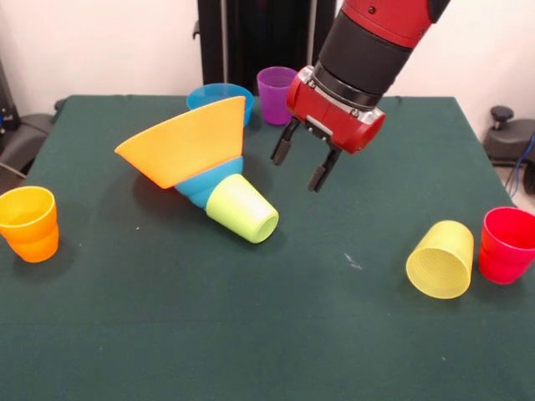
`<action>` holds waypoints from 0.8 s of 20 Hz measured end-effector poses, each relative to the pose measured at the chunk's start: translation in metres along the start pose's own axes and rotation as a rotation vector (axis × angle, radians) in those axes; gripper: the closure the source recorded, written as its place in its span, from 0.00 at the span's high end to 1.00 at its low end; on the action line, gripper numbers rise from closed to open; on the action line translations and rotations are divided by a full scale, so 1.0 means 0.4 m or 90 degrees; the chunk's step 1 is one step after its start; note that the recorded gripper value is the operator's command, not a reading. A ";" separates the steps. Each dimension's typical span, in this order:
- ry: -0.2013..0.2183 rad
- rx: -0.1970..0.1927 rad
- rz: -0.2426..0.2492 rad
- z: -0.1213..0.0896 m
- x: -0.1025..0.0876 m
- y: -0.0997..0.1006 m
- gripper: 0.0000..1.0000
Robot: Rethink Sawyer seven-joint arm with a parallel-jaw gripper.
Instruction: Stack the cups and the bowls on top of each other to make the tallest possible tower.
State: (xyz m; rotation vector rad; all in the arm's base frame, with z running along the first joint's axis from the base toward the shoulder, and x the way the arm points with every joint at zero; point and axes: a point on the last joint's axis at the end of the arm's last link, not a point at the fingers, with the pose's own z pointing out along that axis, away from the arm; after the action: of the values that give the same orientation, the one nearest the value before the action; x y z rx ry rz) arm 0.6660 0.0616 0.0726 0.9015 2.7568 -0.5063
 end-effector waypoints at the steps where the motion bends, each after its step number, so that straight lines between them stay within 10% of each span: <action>1: 0.001 0.000 0.001 0.000 0.000 -0.001 1.00; 16: 0.005 -0.001 0.017 0.004 -0.019 -0.019 1.00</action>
State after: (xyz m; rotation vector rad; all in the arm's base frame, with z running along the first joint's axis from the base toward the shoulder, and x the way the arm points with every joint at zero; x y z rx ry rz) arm 0.6676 0.0510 0.0754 0.9400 2.7480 -0.4978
